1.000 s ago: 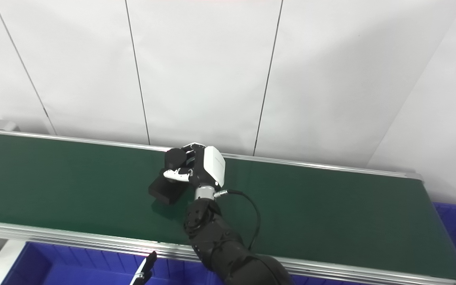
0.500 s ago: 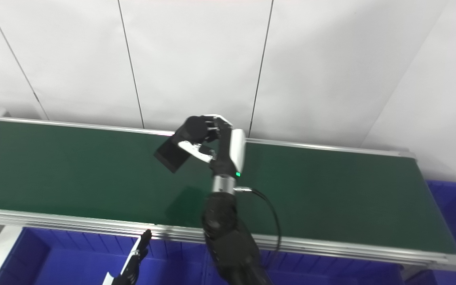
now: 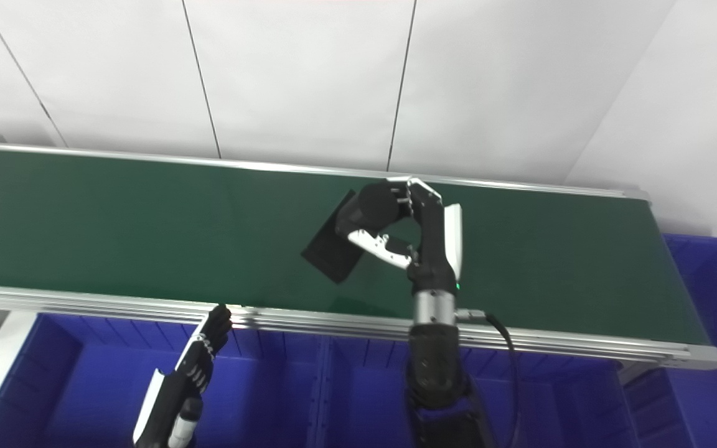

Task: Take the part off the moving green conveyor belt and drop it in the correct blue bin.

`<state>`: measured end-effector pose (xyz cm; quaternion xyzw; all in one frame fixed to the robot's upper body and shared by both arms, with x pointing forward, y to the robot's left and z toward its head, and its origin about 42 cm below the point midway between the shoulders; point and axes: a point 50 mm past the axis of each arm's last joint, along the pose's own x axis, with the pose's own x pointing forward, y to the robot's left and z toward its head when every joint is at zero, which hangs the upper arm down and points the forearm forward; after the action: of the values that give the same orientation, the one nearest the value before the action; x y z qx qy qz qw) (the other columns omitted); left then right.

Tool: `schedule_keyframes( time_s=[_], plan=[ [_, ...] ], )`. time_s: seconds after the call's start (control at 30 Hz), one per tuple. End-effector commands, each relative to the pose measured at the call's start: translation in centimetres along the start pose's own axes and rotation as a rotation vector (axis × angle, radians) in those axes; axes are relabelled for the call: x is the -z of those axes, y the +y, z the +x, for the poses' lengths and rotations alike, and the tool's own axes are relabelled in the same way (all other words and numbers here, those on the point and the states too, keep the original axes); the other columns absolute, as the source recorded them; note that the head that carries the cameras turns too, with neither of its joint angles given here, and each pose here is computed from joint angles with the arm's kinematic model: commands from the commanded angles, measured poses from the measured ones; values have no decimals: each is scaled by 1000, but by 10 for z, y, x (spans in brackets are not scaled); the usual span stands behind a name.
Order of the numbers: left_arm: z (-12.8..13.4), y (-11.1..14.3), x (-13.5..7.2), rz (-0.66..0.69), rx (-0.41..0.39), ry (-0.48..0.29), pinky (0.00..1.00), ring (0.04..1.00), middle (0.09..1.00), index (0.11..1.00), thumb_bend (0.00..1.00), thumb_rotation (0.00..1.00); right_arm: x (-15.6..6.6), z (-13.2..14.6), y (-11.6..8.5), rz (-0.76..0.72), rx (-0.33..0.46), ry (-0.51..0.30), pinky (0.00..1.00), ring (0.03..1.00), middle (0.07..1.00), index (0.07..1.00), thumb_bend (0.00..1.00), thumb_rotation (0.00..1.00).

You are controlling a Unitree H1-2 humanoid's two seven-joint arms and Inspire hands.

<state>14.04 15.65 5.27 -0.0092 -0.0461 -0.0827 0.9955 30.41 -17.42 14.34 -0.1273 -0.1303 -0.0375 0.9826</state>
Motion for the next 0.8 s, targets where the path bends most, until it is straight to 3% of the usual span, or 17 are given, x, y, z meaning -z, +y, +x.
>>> schedule_keyframes(
  time_s=[0.0, 0.33, 0.77],
  plan=[
    [8, -1, -14, 1, 13, -91, 966, 957, 957, 941, 773, 978, -11, -3, -12, -1, -42, -55, 435, 420, 499, 528, 511, 0],
    [28, 6, -25, 18, -3, -154, 952, 966, 959, 946, 771, 986, 12, -51, -53, -33, -174, 24, 433, 426, 501, 523, 511, 0],
    [23, 10, -22, 11, -13, -134, 952, 962, 959, 938, 746, 968, 39, -82, -68, -190, -350, 111, 408, 413, 511, 520, 510, 0]
  ],
)
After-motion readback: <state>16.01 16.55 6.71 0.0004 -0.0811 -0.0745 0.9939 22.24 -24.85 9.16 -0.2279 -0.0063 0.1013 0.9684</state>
